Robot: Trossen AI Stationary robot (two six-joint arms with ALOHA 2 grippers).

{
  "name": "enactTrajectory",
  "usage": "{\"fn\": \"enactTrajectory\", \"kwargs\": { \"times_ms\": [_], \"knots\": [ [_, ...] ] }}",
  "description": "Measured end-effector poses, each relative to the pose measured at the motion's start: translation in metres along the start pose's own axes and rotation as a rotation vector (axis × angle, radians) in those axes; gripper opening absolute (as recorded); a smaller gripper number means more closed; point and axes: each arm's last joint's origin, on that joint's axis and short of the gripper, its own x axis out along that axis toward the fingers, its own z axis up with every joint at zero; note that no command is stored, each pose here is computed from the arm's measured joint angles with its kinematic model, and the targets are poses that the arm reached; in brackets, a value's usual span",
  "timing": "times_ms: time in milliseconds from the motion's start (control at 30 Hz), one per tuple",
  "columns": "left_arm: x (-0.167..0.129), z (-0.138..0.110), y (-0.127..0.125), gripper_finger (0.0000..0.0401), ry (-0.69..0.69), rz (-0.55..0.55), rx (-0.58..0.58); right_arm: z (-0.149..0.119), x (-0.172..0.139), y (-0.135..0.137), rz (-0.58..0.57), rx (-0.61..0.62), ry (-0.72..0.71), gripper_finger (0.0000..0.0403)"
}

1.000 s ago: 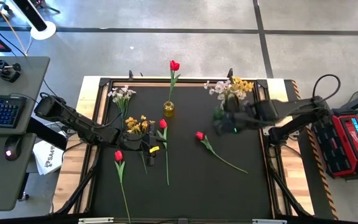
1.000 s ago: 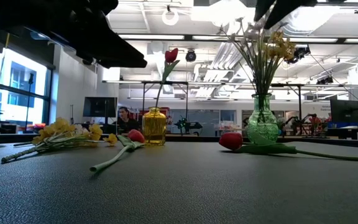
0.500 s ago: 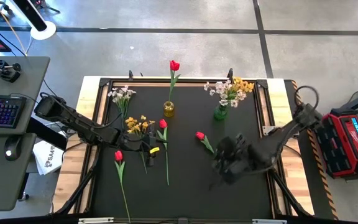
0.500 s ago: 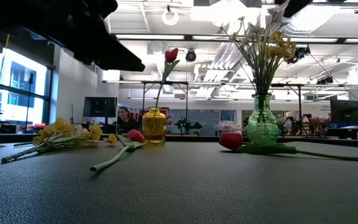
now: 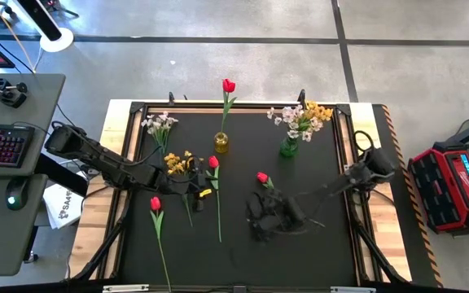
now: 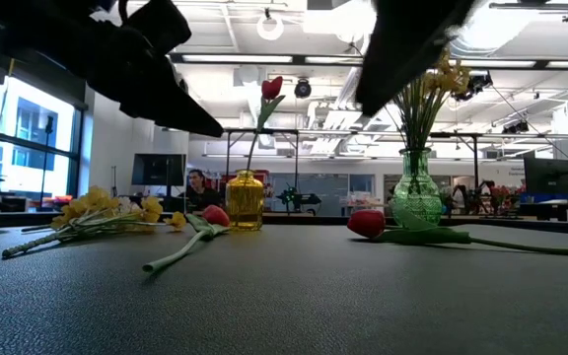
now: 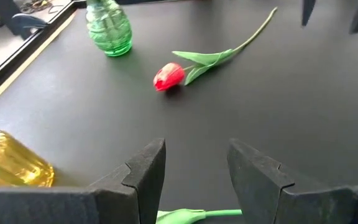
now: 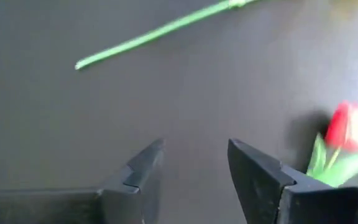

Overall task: Sort flowers into vase by color
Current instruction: Put the red tulip into the yellow vase

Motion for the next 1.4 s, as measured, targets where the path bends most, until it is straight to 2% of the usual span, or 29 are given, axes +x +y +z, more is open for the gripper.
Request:
{"fn": "enactTrajectory", "kwargs": {
  "times_ms": [100,200,333,433,533,733,833,967,1067,1233,1400],
  "knots": [
    [0.001,0.000,0.004,0.0160,0.007,0.017,-0.030,0.017,0.015,-0.019,-0.035,-0.059,-0.006,0.0147],
    [-0.003,-0.004,0.007,0.0160,0.051,0.066,-0.097,0.034,0.035,-0.043,-0.099,-0.176,-0.005,0.0140],
    [-0.012,-0.015,0.009,0.0160,0.153,0.162,-0.136,0.066,0.056,-0.073,-0.120,-0.317,-0.108,0.0140],
    [-0.017,-0.019,0.010,0.0160,0.180,0.218,-0.228,0.085,0.068,-0.097,-0.150,-0.344,-0.172,0.0140],
    [-0.019,-0.024,0.006,0.0160,0.224,0.222,-0.345,0.091,0.072,-0.111,-0.156,-0.346,-0.165,0.0140],
    [-0.026,-0.035,-0.012,0.0160,0.290,0.203,-0.523,0.078,0.068,-0.094,-0.117,-0.344,-0.113,0.0140],
    [-0.027,-0.045,-0.024,0.0160,0.290,0.256,-0.558,0.069,0.063,-0.077,-0.144,-0.305,-0.114,0.0140],
    [-0.025,-0.057,-0.039,0.0160,0.148,0.390,-0.609,0.047,0.052,-0.049,-0.221,-0.269,-0.110,0.0140],
    [-0.018,-0.062,-0.048,0.0160,0.026,0.427,-0.659,0.029,0.044,-0.032,-0.267,-0.257,-0.098,0.0140],
    [0.006,-0.062,-0.052,0.0160,0.000,0.385,-0.720,0.006,0.030,-0.013,-0.408,-0.273,-0.152,0.0140],
    [0.034,-0.044,-0.041,0.0161,0.213,0.246,-0.747,-0.003,0.022,-0.008,-0.518,-0.242,-0.234,0.0140]
  ]
}}
